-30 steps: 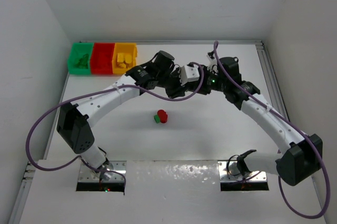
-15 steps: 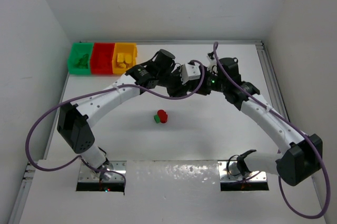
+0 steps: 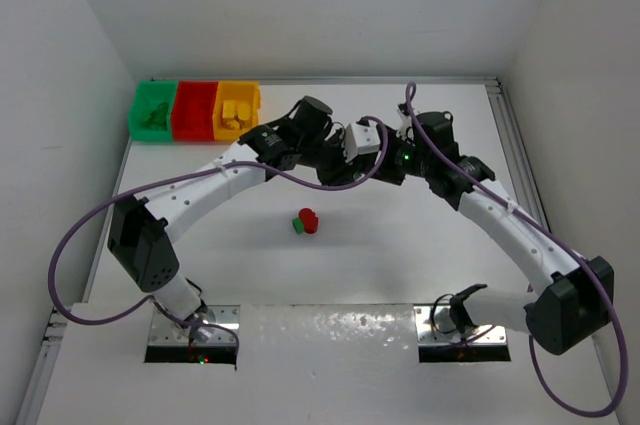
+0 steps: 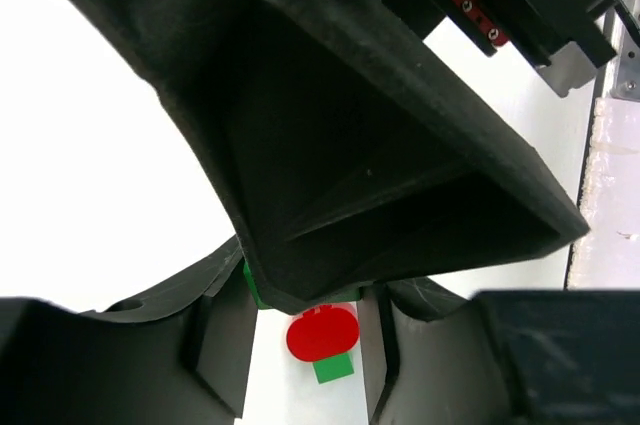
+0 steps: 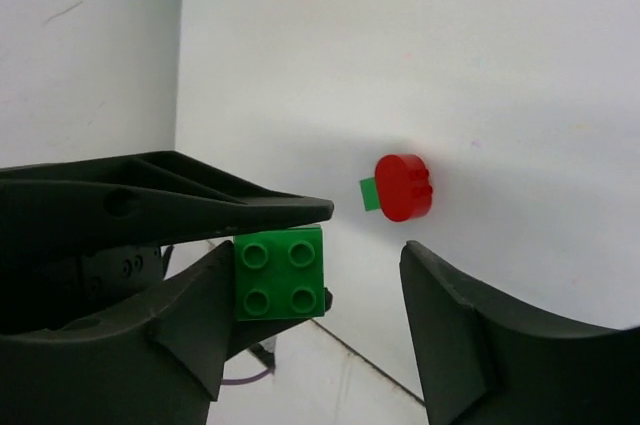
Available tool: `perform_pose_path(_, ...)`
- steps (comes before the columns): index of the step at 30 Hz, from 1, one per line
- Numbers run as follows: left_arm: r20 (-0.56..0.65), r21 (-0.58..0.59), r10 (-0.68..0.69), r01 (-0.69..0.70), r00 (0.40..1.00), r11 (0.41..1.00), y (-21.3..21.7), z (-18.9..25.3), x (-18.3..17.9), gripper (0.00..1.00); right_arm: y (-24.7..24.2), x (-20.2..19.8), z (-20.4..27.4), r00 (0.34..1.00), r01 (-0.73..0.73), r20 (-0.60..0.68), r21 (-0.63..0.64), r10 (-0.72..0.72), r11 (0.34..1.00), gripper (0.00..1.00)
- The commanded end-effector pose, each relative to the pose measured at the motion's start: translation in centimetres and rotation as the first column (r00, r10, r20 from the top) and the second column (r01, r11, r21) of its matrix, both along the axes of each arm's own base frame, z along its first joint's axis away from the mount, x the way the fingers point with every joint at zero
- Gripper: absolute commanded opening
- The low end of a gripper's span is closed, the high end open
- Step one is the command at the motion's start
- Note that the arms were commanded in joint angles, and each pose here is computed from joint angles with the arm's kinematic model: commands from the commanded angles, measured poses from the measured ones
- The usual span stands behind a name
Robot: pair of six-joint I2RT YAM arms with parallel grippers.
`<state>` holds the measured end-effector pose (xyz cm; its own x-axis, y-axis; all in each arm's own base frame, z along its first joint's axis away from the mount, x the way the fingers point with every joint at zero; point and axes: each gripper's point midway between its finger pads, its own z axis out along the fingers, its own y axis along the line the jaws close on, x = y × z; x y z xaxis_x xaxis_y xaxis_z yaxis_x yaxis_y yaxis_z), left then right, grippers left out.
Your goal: Sort the legos into containers by color
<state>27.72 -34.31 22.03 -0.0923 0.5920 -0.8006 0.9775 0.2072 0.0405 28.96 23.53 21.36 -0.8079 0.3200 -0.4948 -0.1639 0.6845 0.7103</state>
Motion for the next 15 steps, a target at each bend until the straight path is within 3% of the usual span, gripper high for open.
perform_pose_path(1,0.062,-0.007,0.027,-0.026,0.998,1.000,0.4,0.2,0.4,0.00,-0.9,-0.1,1.7,0.998,0.018,0.066,-0.055,-0.015,0.998,0.66)
perform_pose_path(7,0.076,0.089,0.039,-0.046,0.996,0.995,2.7,-3.4,-0.1,0.00,-2.6,0.4,2.6,0.994,0.067,0.089,-0.130,-0.056,0.989,0.65)
perform_pose_path(15,0.066,0.126,0.079,-0.087,0.995,0.988,3.7,-5.1,-0.2,0.00,-4.1,0.8,2.8,0.988,0.136,0.094,-0.165,-0.122,0.977,0.64)
